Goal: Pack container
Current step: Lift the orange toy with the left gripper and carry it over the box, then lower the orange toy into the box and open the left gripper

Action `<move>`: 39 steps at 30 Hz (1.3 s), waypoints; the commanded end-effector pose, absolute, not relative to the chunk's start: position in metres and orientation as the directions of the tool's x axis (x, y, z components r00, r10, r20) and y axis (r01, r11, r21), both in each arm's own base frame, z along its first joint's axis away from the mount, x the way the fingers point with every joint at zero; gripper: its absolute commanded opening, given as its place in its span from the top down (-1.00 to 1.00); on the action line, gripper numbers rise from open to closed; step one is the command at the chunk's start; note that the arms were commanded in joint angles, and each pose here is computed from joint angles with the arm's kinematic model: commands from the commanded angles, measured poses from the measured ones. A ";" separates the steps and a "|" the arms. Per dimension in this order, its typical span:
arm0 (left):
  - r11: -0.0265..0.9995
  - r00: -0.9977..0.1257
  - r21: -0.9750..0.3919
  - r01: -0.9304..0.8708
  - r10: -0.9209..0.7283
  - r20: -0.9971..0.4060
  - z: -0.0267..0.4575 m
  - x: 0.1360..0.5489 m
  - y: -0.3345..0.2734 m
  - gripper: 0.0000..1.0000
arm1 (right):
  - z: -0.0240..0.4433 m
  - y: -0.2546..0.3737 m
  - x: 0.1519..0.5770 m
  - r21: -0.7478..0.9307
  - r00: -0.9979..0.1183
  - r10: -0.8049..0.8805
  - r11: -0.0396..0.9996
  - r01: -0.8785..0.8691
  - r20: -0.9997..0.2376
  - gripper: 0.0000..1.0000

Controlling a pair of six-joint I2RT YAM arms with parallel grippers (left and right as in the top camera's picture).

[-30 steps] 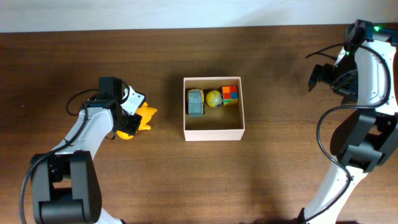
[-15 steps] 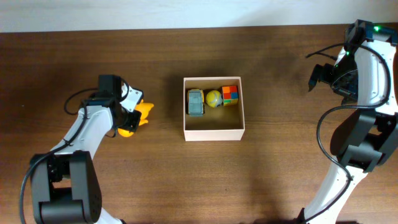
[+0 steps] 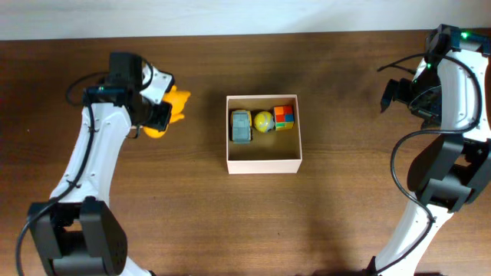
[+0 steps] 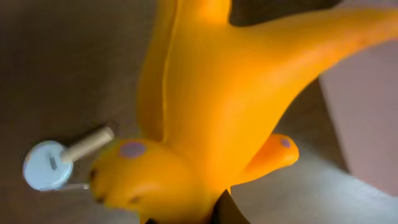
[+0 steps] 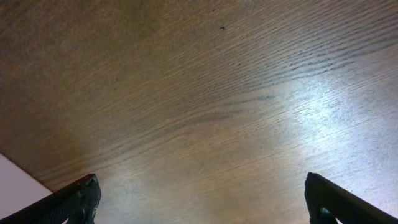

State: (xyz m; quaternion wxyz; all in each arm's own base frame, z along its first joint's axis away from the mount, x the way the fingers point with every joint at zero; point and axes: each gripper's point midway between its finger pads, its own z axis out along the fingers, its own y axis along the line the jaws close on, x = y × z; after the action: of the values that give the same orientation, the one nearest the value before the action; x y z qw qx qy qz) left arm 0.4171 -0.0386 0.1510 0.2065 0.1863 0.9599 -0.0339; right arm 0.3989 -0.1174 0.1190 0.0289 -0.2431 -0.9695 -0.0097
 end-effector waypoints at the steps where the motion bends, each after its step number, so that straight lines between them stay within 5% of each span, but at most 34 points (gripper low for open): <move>1: 0.880 -0.774 0.020 0.475 0.429 -0.465 0.182 0.426 -0.072 0.95 | 0.124 -0.116 0.401 0.010 -0.886 0.462 0.887 0.463 0.044 -0.97; 8: 0.693 -0.587 0.089 0.715 0.665 -0.463 0.215 0.402 -0.147 0.96 | 0.124 -0.116 0.401 0.010 -0.886 0.462 0.887 0.463 0.044 -0.97; 17: 0.455 -0.381 0.101 0.885 0.830 -0.408 0.201 0.359 -0.220 0.96 | 0.124 -0.116 0.401 0.010 -0.886 0.462 0.887 0.463 0.044 -0.98; 39: 0.321 -0.309 0.019 0.947 0.925 -0.222 0.112 0.357 -0.238 0.94 | 0.124 -0.116 0.401 0.010 -0.886 0.462 0.887 0.463 0.044 -0.97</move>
State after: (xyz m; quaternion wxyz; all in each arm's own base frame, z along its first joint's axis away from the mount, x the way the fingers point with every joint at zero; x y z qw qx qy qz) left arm 0.3531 -0.2360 0.1136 0.0916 0.5660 0.8171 -0.0591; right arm 0.3989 -0.1174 0.1190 0.0289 -0.2430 -0.9696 -0.0097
